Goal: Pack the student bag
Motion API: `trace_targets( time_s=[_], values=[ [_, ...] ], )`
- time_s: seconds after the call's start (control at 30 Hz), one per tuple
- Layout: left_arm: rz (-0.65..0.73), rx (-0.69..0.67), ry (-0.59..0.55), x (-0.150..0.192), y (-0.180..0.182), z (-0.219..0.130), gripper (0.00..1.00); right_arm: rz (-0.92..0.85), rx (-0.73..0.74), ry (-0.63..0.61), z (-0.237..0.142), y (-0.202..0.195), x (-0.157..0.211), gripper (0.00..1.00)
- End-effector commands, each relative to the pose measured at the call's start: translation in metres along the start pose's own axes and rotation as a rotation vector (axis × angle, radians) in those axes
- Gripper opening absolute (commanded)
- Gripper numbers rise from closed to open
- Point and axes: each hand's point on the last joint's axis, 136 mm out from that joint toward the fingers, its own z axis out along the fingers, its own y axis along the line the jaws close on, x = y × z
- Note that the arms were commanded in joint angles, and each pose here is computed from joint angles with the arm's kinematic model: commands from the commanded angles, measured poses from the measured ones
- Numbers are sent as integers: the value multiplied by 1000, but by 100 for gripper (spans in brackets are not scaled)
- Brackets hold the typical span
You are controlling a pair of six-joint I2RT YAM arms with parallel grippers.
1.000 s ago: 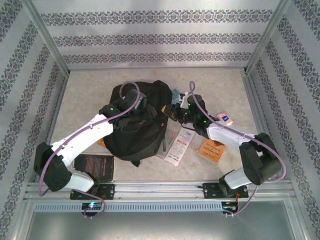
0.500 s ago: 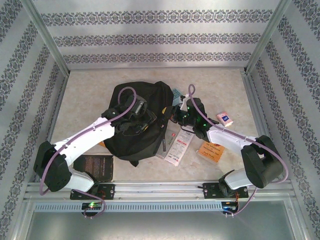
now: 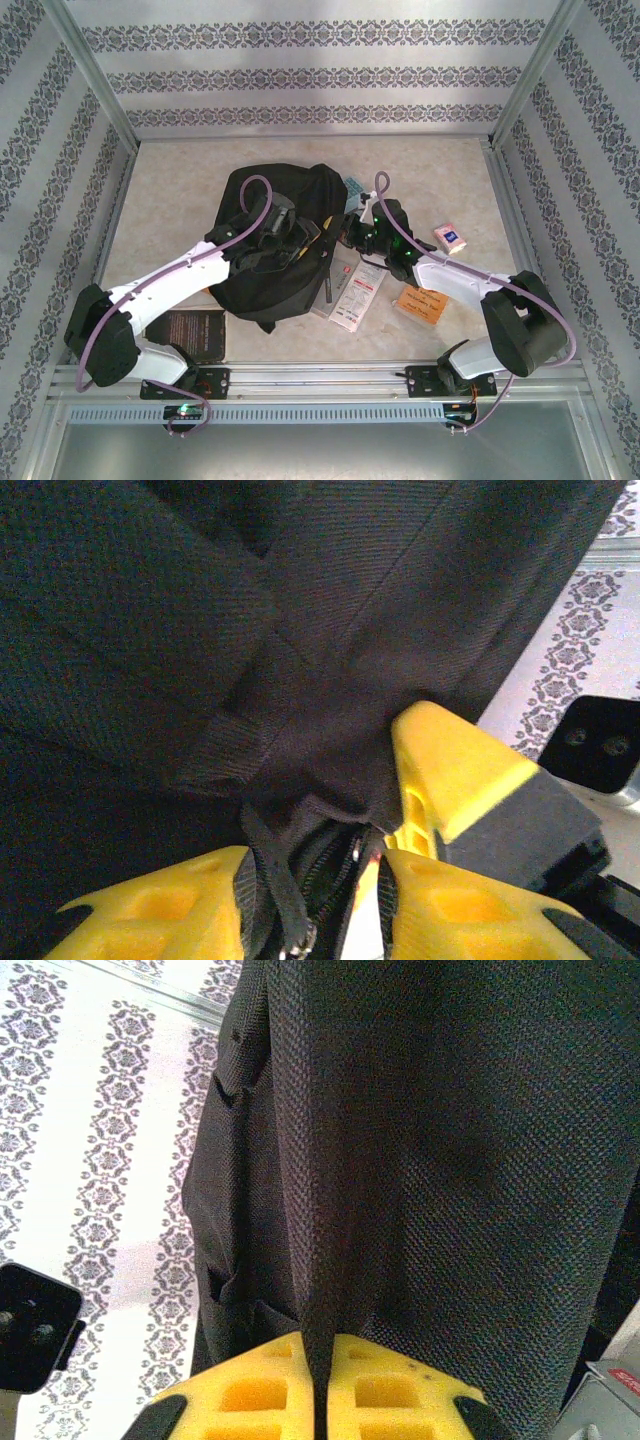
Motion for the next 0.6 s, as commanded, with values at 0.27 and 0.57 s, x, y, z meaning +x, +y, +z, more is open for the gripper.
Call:
trace_targets(
  time_s=[0.27, 0.57],
  values=[
    [-6, 30, -32, -2, 0, 14, 34, -52, -112, -69, -9, 37, -6, 0],
    [19, 9, -45, -6, 4, 26, 23, -60, -120, -74, -9, 43, -2, 0]
  ],
)
